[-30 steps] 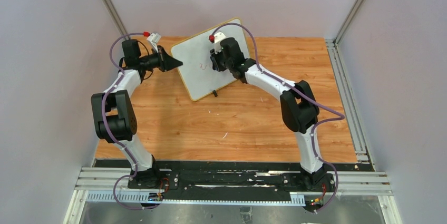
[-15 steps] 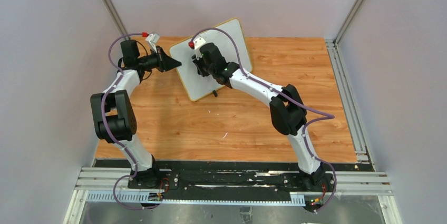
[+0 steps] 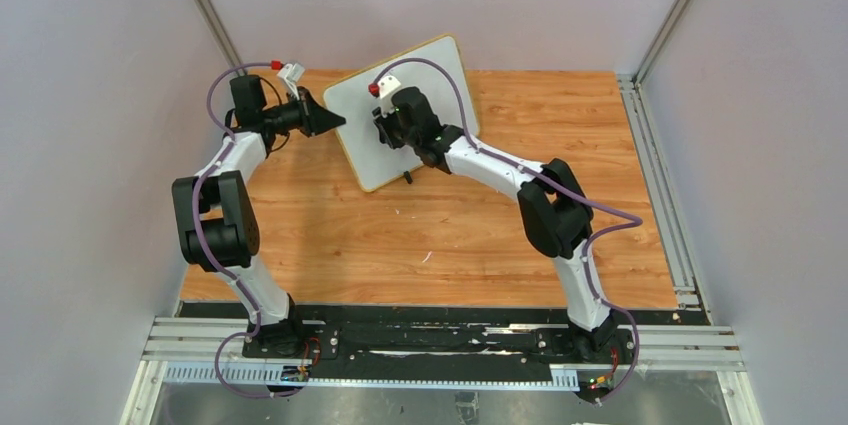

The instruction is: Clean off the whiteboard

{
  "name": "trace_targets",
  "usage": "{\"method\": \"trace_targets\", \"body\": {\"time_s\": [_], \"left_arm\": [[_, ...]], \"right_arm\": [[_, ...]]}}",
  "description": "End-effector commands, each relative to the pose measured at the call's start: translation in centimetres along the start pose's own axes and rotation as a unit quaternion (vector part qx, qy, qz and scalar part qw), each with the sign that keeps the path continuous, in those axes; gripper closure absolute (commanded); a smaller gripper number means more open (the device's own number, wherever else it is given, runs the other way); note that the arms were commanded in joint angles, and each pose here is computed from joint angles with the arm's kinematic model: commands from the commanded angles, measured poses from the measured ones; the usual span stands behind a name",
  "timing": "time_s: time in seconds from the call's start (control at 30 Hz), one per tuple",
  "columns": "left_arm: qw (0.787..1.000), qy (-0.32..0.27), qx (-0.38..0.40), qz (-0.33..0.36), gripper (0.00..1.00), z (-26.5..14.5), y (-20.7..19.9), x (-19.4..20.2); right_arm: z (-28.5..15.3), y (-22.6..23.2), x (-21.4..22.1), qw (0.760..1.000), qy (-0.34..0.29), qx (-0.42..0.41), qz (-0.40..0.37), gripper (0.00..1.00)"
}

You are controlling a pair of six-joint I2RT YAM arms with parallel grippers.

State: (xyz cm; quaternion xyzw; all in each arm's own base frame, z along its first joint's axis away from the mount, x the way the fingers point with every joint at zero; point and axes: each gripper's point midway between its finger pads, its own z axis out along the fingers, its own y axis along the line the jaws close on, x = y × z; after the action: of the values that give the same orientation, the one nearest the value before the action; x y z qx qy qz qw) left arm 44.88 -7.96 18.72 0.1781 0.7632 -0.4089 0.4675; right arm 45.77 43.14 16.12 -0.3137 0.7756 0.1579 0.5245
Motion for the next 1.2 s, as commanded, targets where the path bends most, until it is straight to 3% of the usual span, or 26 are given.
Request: {"method": "trace_targets", "body": {"time_s": [0.0,0.5,1.17], "left_arm": [[0.994,0.052,-0.074,0.053,1.00,0.6,3.8,4.3],[0.994,0.053,-0.075,0.055,1.00,0.6,3.9,4.4],[0.995,0.050,-0.073,0.050,1.00,0.8,4.0,4.5]], "right_arm": [[-0.3,-5.6,5.7,0.997,0.060,0.045,0.012,0.99],[-1.7,-10.0,5.9,0.994,0.050,0.083,0.040,0.99],[1.0,5.5,2.4,0.998,0.029,-0.047,0.000,0.99]]}}
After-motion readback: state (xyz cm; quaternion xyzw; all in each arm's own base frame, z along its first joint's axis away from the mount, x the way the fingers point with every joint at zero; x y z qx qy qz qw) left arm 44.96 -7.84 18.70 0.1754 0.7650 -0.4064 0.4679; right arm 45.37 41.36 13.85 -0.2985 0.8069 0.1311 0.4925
